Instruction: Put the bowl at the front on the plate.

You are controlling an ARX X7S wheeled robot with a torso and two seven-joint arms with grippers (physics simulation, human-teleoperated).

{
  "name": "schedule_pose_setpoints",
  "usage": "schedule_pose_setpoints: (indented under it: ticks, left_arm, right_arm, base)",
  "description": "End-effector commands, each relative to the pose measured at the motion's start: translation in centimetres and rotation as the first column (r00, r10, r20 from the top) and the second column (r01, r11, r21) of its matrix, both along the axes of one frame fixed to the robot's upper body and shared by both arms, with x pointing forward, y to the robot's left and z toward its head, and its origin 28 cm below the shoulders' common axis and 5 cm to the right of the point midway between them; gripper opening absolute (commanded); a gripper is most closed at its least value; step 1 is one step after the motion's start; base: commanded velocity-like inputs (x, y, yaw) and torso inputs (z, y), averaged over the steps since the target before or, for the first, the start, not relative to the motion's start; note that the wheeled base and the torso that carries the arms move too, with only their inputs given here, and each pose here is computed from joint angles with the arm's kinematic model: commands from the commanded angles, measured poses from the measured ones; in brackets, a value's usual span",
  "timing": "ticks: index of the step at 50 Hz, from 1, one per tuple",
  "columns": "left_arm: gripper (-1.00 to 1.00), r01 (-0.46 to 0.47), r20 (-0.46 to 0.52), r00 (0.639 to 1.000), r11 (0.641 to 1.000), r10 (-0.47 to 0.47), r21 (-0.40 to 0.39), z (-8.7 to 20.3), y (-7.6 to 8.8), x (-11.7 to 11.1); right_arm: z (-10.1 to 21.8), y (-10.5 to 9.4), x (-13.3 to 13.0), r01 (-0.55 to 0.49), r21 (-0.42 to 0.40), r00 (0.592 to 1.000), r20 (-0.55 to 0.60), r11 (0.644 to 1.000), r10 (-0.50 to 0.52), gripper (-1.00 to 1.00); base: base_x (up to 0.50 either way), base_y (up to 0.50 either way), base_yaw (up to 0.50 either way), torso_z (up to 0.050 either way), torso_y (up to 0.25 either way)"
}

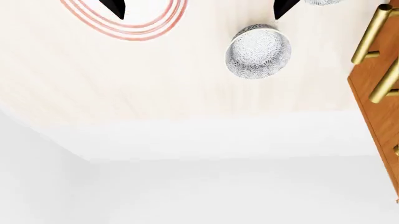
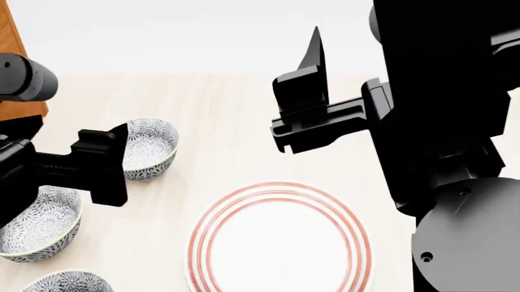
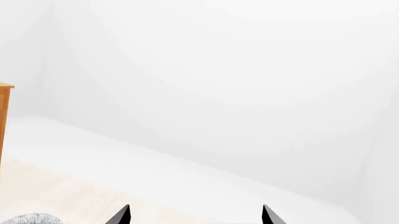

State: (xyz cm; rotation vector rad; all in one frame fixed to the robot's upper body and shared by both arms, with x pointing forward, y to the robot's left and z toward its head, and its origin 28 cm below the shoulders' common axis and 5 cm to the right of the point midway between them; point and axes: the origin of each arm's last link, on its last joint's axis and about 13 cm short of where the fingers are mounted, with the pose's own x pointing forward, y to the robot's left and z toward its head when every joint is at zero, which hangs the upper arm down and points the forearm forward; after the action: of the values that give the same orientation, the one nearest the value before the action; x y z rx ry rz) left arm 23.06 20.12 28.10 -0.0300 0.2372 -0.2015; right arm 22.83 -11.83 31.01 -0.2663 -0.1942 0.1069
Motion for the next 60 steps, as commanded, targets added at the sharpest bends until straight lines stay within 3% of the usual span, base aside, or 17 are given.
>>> schedule_pose_setpoints:
  ticks: [1, 22, 39, 60]
  left_arm:
    - [1.0, -0.004, -0.12, 0.993, 1.0, 0.006, 0.019, -1.4, 0.3, -0.2]
    - [1.0, 0.005, -0.244, 0.97, 0.998, 0.009, 0.055, -3.7, 0.3, 0.0]
    - [1.0, 0.005, -0.374, 0.927, 0.993, 0.038, 0.114, -6.2, 0.3, -0.3]
    - [1.0, 0.015, -0.446, 0.893, 0.989, 0.051, 0.144, -8.7, 0.4, -1.0]
  right_arm:
    - [-0.1, 0.0, 0.1, 0.0, -0.001, 1.0, -0.003, 1.0, 0.0, 1.0]
    - [-0.3, 0.0, 0.1, 0.005, -0.003, 1.0, -0.008, 1.0, -0.005, 1.0]
    - [-0.5, -0.1, 0.1, 0.007, -0.003, 1.0, -0.015, 1.0, -0.007, 1.0]
    - [-0.5, -0.1, 0.1, 0.008, -0.006, 1.0, -0.013, 1.0, -0.009, 1.0]
  base:
    - [0.0, 0.0, 0.0, 0.0, 0.0]
    - [0.0, 0.0, 0.0, 0.0, 0.0]
    - [0.0, 0.0, 0.0, 0.0, 0.0]
    - [0.0, 0.0, 0.0, 0.0, 0.0]
